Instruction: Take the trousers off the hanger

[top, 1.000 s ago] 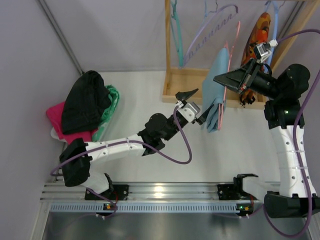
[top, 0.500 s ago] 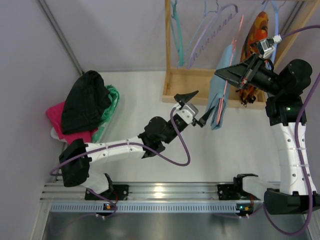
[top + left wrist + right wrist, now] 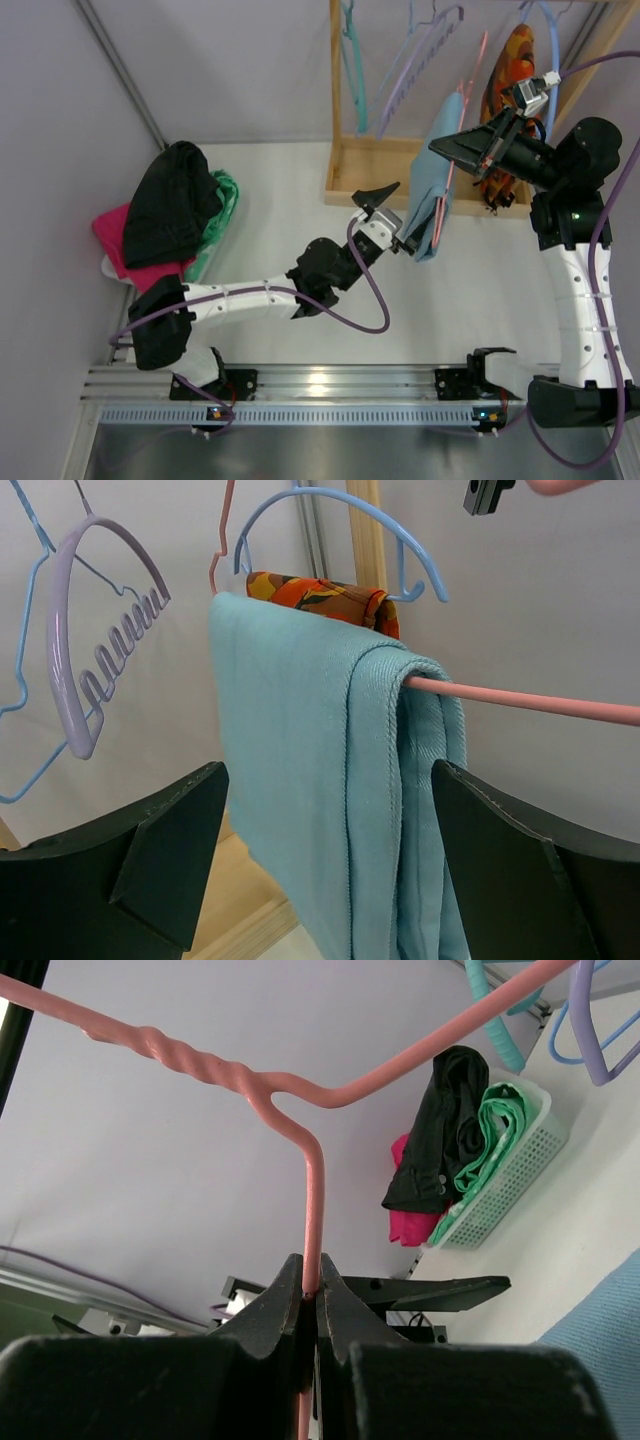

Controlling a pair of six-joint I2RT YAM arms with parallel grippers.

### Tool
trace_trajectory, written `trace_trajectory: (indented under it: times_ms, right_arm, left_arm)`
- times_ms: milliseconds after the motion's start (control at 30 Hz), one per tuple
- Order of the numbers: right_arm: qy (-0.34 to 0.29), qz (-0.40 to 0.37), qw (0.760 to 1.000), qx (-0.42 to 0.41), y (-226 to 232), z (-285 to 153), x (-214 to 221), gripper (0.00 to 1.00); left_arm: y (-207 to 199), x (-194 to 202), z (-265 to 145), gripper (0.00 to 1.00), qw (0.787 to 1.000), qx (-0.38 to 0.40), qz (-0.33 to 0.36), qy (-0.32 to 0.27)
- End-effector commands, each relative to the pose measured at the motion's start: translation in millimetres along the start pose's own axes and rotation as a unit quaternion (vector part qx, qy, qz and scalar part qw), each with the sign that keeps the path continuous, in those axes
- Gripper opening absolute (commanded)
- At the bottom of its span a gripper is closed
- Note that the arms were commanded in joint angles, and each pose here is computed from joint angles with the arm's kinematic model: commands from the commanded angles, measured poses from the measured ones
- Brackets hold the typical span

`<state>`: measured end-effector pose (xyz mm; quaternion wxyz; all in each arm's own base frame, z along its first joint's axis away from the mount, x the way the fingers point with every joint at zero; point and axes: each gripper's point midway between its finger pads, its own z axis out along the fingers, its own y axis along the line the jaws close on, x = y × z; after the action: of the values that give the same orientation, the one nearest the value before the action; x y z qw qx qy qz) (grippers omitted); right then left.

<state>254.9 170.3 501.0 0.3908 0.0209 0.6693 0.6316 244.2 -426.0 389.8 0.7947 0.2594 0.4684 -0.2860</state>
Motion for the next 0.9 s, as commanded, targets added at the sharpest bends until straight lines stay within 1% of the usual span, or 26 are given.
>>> trace_trajectory:
  times_ms: [0,67,133,300,533,667,800,867]
  right_arm:
    - [-0.041,-0.139,0.987,-0.075,66.0,-13.9,-9.6,0.00]
    - [-0.040,-0.139,0.987,-0.076,67.3,-14.0,-9.2,0.00]
    - [-0.039,-0.141,0.986,-0.077,69.2,-15.3,-7.4,0.00]
    - [-0.035,-0.142,0.986,-0.078,69.9,-17.3,-4.0,0.00]
    - [-0.031,-0.137,0.987,-0.081,69.8,-17.5,-2.0,0.00]
    - [-0.028,-0.133,0.987,-0.084,71.6,-17.3,-2.0,0.00]
    - [-0.030,-0.130,0.988,-0.082,70.5,-16.4,-3.4,0.00]
    - [-0.031,-0.129,0.988,-0.081,70.5,-16.2,-4.6,0.00]
  left_arm:
    - [9.1,-33.4,12.4,0.89,0.998,-0.027,-0.029,-0.056]
    - [8.3,-26.6,15.8,0.89,0.998,-0.032,-0.025,-0.051]
    - [16.6,-25.5,20.5,0.88,0.997,-0.060,-0.023,-0.050]
    - [25.5,-16.7,29.0,0.80,0.996,-0.078,-0.013,-0.045]
    - [30.0,-15.9,37.1,0.74,0.994,-0.087,0.020,-0.062]
    - [34.5,-9.9,41.3,0.74,0.993,-0.091,0.028,-0.065]
    - [27.5,-12.3,41.9,0.78,0.994,-0.073,0.026,-0.081]
    - [26.7,-13.4,44.0,0.78,0.993,-0.073,0.023,-0.085]
